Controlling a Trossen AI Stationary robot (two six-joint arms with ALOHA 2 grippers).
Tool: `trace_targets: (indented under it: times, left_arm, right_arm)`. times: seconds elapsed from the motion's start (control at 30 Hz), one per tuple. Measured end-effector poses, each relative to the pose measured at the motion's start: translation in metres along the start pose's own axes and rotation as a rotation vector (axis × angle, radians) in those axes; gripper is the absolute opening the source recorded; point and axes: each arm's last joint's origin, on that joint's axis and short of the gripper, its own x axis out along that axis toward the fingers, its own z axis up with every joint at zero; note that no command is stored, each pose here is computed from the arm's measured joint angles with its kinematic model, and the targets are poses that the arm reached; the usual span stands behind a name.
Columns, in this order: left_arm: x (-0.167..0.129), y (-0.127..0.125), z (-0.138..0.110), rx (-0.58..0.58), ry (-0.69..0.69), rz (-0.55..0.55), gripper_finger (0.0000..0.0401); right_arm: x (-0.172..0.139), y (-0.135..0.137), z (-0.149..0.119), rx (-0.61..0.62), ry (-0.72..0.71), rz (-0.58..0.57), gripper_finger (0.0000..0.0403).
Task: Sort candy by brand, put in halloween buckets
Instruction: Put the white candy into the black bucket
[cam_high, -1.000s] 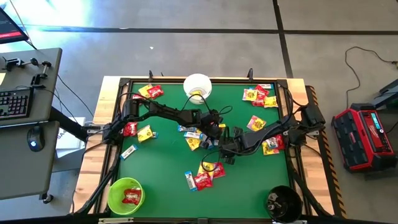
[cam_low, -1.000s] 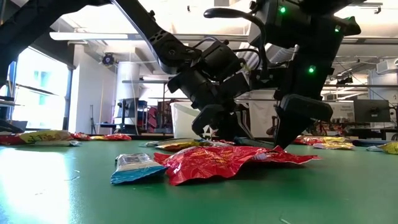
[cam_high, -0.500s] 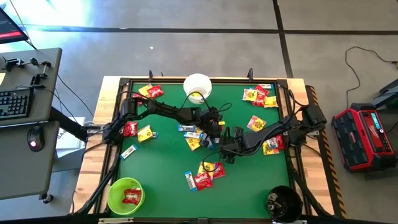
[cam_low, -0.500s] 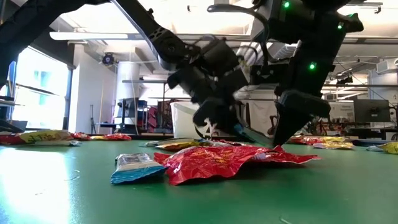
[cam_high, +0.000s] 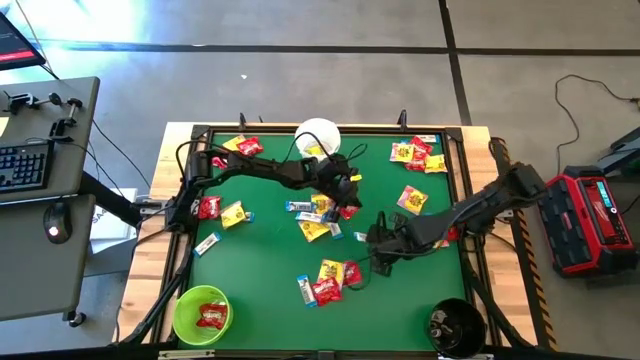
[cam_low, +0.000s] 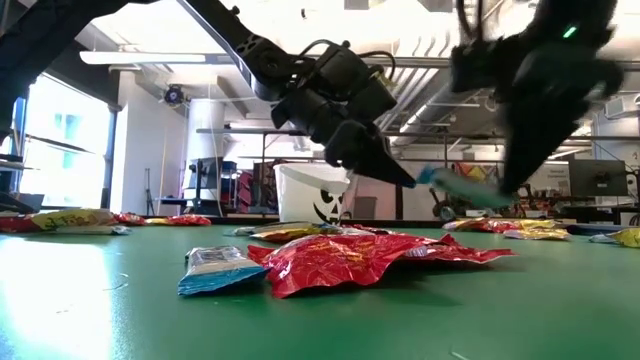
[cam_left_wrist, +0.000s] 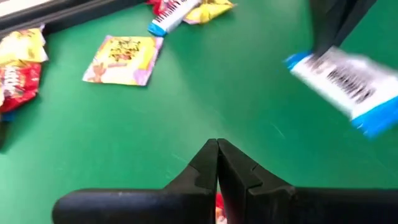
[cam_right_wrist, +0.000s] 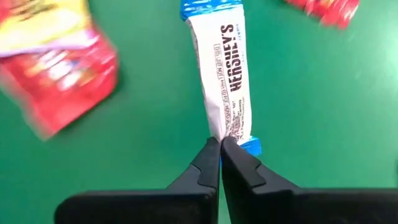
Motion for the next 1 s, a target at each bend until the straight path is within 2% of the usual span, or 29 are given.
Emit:
trace_targets:
  times: [0.3, 0.57, 0.73, 1.0]
  left_arm:
    - [0.000, 0.002, 0.004, 0.007, -0.041, 0.022, 0.0000]
    - [-0.001, 0.003, 0.005, 0.011, -0.047, 0.025, 0.0000]
    - [-0.001, 0.003, 0.005, 0.019, -0.047, 0.026, 0.0000]
    - [-0.001, 0.003, 0.006, 0.023, -0.051, 0.032, 0.0000]
  right_arm:
    - [-0.087, 0.022, -0.010, 0.090, 0.200, 0.077, 0.0000]
    - [-0.155, 0.045, -0.025, 0.328, 0.384, 0.200, 0.0000]
    - [-0.178, 0.059, -0.046, 0.508, 0.520, 0.218, 0.0000]
    - [-0.195, 0.083, -0.083, 0.767, 0.706, 0.215, 0.0000]
